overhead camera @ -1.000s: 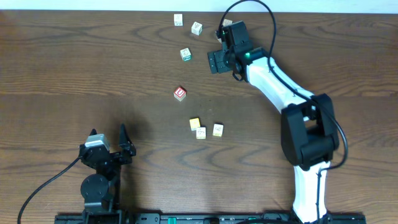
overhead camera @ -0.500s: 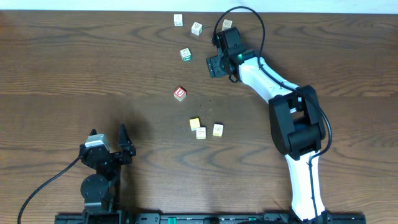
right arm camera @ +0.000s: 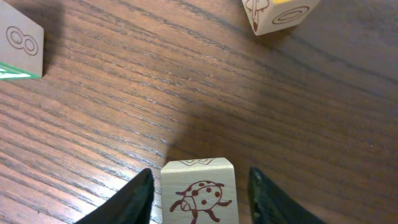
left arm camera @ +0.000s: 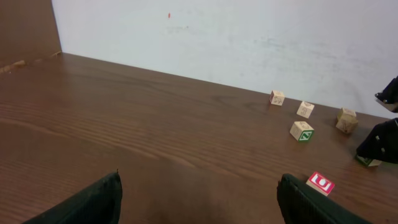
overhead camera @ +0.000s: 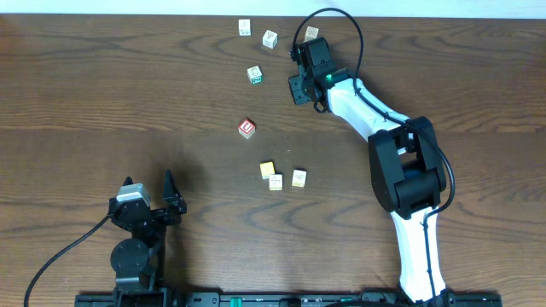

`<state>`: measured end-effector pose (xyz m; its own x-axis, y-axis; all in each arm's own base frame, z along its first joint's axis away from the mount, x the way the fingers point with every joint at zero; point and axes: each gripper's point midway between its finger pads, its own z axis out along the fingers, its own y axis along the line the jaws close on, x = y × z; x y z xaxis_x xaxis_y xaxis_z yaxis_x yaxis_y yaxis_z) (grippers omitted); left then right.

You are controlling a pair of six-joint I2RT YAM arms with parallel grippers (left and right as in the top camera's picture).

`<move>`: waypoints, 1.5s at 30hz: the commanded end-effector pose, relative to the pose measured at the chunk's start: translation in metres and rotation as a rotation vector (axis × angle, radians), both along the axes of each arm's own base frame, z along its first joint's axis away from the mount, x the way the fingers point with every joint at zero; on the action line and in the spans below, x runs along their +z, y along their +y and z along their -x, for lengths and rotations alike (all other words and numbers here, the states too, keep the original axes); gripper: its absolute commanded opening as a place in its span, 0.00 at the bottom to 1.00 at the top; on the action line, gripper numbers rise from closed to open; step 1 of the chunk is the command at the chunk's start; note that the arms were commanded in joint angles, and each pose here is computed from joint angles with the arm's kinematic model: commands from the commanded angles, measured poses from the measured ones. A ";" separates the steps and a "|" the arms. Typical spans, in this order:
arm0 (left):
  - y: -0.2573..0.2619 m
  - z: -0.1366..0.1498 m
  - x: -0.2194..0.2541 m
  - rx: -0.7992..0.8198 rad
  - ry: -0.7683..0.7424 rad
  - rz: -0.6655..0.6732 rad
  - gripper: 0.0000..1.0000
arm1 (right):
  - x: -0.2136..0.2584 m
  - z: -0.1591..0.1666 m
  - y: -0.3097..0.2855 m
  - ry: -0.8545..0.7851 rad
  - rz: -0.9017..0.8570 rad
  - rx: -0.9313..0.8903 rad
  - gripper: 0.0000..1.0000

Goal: Lift 5 blocks

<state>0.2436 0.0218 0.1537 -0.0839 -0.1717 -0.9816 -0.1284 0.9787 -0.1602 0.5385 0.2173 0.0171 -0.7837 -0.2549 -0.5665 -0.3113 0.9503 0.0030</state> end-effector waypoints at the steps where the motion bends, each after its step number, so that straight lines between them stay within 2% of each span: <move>1: 0.003 0.001 -0.017 0.014 0.053 -0.009 0.80 | 0.004 -0.006 -0.004 -0.014 0.007 -0.013 0.42; 10: 0.003 0.001 -0.017 0.014 0.053 -0.009 0.80 | 0.025 -0.009 -0.003 0.003 0.014 -0.013 0.28; 14: 0.003 0.001 -0.017 0.014 0.053 -0.009 0.80 | 0.068 -0.012 -0.002 0.011 0.010 -0.024 0.20; 17: 0.003 0.001 -0.017 0.014 0.053 -0.009 0.80 | 0.102 -0.004 -0.005 0.022 -0.011 -0.062 0.02; 20: 0.003 0.001 -0.017 0.014 0.053 -0.009 0.80 | 0.134 0.012 -0.018 0.029 -0.011 -0.127 0.02; 26: 0.003 0.001 -0.017 0.014 0.053 -0.009 0.80 | 0.203 0.066 -0.054 0.030 0.030 -0.226 0.01; 31: 0.003 0.001 -0.017 0.014 0.053 -0.009 0.80 | 0.225 0.125 -0.090 0.017 0.097 -0.316 0.01; 34: 0.003 0.001 -0.017 0.014 0.053 -0.009 0.80 | 0.222 0.172 -0.117 0.003 0.111 -0.368 0.01; 38: 0.003 0.001 -0.017 0.014 0.053 -0.009 0.80 | 0.200 0.229 -0.133 -0.023 0.038 -0.360 0.02; 39: 0.003 0.001 -0.017 0.014 0.053 -0.009 0.80 | 0.191 0.241 -0.135 -0.032 0.026 -0.352 0.07; 41: 0.003 0.001 -0.017 0.014 0.053 -0.009 0.80 | 0.174 0.258 -0.136 -0.038 -0.011 -0.357 0.14; 45: 0.003 0.001 -0.017 0.014 0.053 -0.009 0.80 | 0.138 0.275 -0.123 0.007 -0.088 -0.336 0.18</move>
<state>0.2435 0.0218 0.1539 -0.0842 -0.1717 -0.9815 -0.1284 0.9787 -0.1602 0.2736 0.0829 0.1795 -0.7933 0.0255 -0.6083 0.0119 0.9996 0.0264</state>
